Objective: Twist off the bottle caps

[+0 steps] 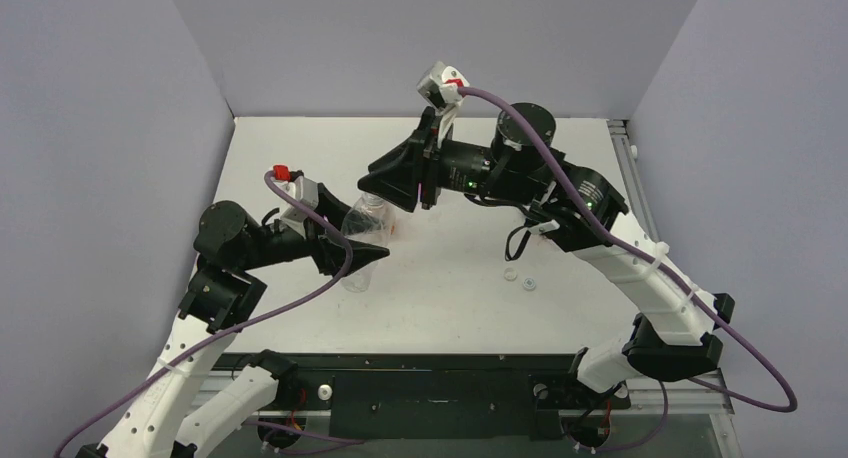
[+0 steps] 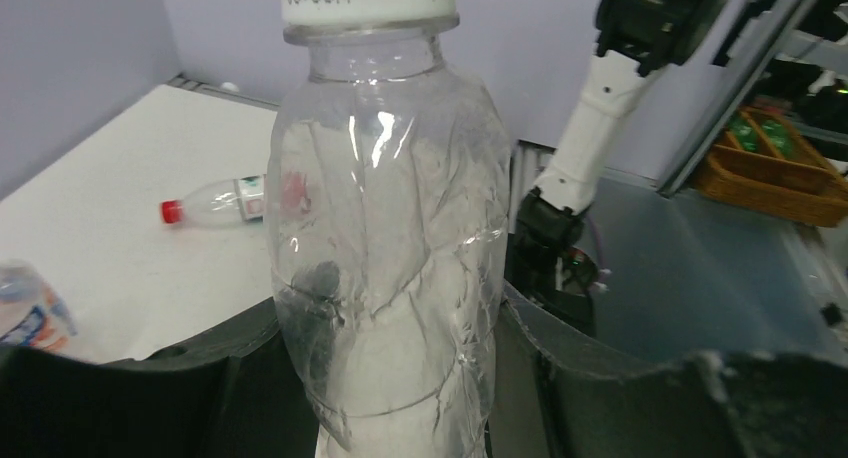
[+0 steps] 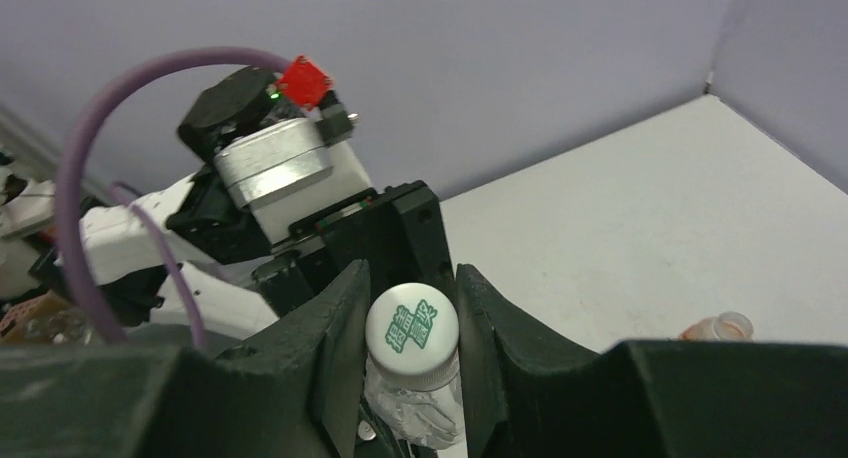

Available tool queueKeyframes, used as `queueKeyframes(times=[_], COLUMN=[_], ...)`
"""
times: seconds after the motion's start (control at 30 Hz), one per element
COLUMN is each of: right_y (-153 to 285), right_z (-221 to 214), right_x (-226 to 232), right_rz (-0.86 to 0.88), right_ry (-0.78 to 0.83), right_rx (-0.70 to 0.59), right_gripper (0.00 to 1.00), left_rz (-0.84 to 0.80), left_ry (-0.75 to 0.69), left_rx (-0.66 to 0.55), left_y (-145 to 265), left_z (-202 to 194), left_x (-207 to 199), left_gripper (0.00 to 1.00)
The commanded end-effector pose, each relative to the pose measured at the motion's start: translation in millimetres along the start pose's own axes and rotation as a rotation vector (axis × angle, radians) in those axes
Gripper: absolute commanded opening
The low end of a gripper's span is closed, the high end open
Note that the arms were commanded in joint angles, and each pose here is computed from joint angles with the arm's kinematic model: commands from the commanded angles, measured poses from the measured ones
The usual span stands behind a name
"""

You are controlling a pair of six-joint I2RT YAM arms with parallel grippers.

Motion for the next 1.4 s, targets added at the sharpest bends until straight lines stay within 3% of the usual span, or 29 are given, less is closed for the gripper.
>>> queueKeyframes(times=[0.0, 0.1, 0.2, 0.27, 0.4, 0.6, 0.67, 0.8, 0.93, 1.23, 1.33, 1.37], right_y=[26, 29, 34, 41, 63, 81, 79, 74, 61, 55, 59, 61], right_z=[23, 20, 22, 22, 4, -111, -184, -262, -316, -398, -419, -424], right_x=[17, 18, 13, -1, -50, -92, -100, -100, -93, -83, -79, -78], right_rz=[0.296, 0.395, 0.366, 0.247, -0.217, -0.626, -0.728, -0.846, -0.966, -1.016, -1.026, -1.031], right_ry=[0.078, 0.054, 0.048, 0.043, -0.013, -0.149, -0.214, -0.257, -0.209, -0.258, -0.278, -0.294], right_rx=[-0.117, -0.127, -0.155, -0.170, -0.134, 0.070, 0.205, 0.296, 0.404, 0.447, 0.477, 0.480], right_gripper=[0.00, 0.00, 0.00, 0.00, 0.00, 0.00, 0.00, 0.00, 0.00, 0.00, 0.07, 0.13], left_rz=[-0.230, -0.285, -0.282, -0.244, -0.100, 0.012, 0.030, 0.051, 0.057, 0.058, 0.056, 0.057], left_ry=[0.050, 0.104, 0.112, 0.088, -0.013, -0.095, -0.098, -0.099, -0.099, -0.092, -0.087, -0.085], left_rx=[0.021, 0.060, 0.067, 0.057, 0.039, -0.004, -0.018, -0.033, -0.043, -0.041, -0.035, -0.033], left_y=[2, 2, 1, 1, 7, 14, 14, 13, 14, 16, 15, 15], left_z=[19, 17, 14, 11, 3, -3, -3, -3, -1, -3, -4, -5], left_x=[-30, -33, -31, -27, -18, -10, -9, -7, -9, -10, -9, -9], left_gripper=[0.36, 0.36, 0.36, 0.36, 0.35, 0.34, 0.34, 0.33, 0.33, 0.31, 0.31, 0.31])
Point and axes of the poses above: each gripper's point midway between its finger pads, its own y axis back along the fingers, its own x axis along the line the jaws close on, z = x × y, the point moved 10 cm from there along y, back along the fingers, and after that the axes turned 10 degrees about y, right-handed, at the moved point
